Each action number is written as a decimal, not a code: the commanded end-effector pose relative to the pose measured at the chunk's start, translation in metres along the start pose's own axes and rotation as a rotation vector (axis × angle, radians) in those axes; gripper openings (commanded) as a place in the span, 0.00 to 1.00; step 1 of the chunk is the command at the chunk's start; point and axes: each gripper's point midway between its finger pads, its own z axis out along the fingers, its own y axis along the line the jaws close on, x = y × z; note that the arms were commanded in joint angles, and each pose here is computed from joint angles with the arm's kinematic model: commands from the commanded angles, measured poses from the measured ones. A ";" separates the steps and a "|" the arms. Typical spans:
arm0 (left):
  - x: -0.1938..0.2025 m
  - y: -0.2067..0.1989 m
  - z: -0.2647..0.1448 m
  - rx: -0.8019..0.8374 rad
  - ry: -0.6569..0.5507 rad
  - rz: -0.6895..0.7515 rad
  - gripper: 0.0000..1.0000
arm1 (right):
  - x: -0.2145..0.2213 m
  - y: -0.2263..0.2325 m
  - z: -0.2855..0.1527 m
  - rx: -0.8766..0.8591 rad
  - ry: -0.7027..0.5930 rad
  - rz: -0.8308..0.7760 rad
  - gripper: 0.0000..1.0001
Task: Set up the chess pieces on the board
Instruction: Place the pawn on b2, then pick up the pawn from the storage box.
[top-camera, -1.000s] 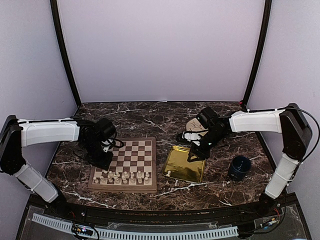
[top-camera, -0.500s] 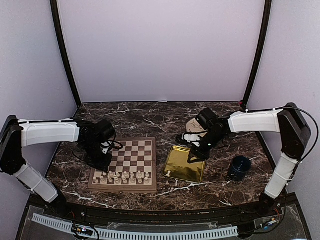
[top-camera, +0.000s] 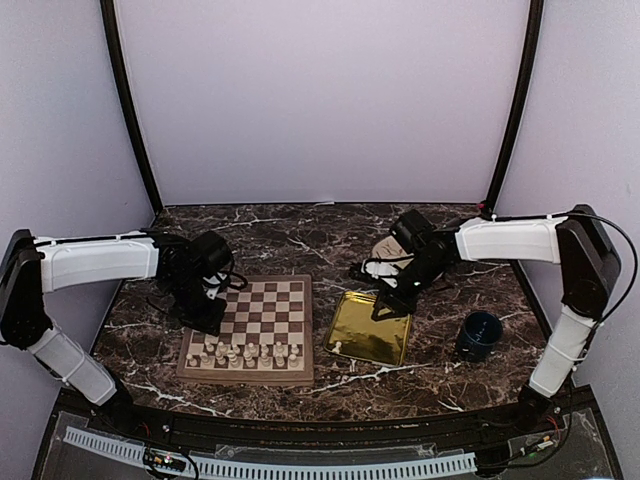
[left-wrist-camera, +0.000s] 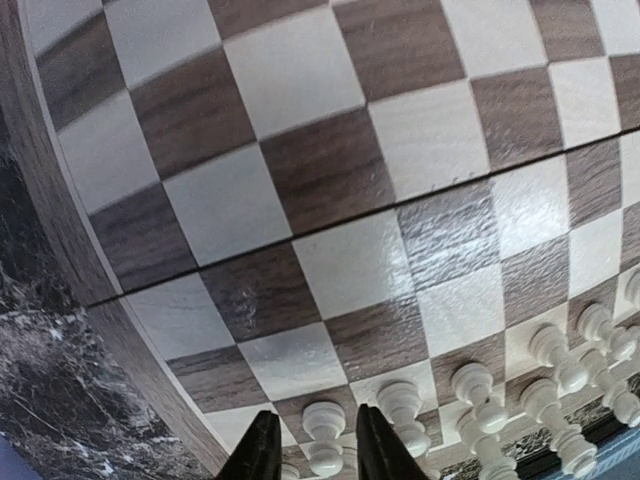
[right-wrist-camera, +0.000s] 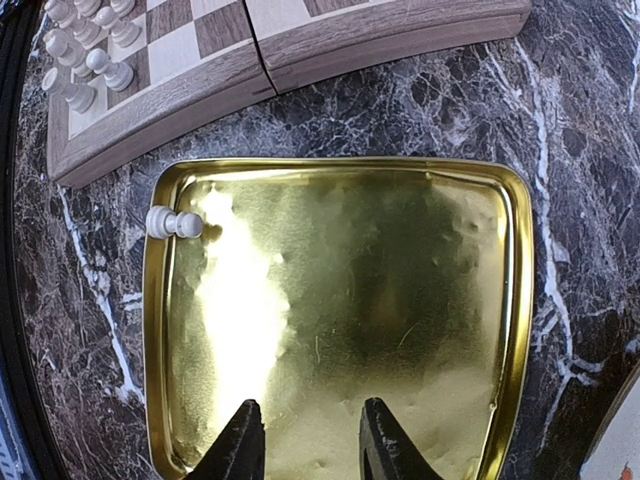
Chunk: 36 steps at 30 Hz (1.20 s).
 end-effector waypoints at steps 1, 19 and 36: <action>-0.029 0.000 -0.024 -0.024 -0.103 0.006 0.29 | -0.009 0.006 0.003 -0.023 0.007 -0.036 0.34; -0.088 -0.165 -0.068 0.264 -0.334 0.355 0.23 | -0.011 -0.026 -0.012 0.088 0.002 0.072 0.32; -0.079 -0.260 0.006 0.286 -0.180 0.420 0.21 | 0.008 -0.078 -0.052 0.232 -0.081 0.212 0.33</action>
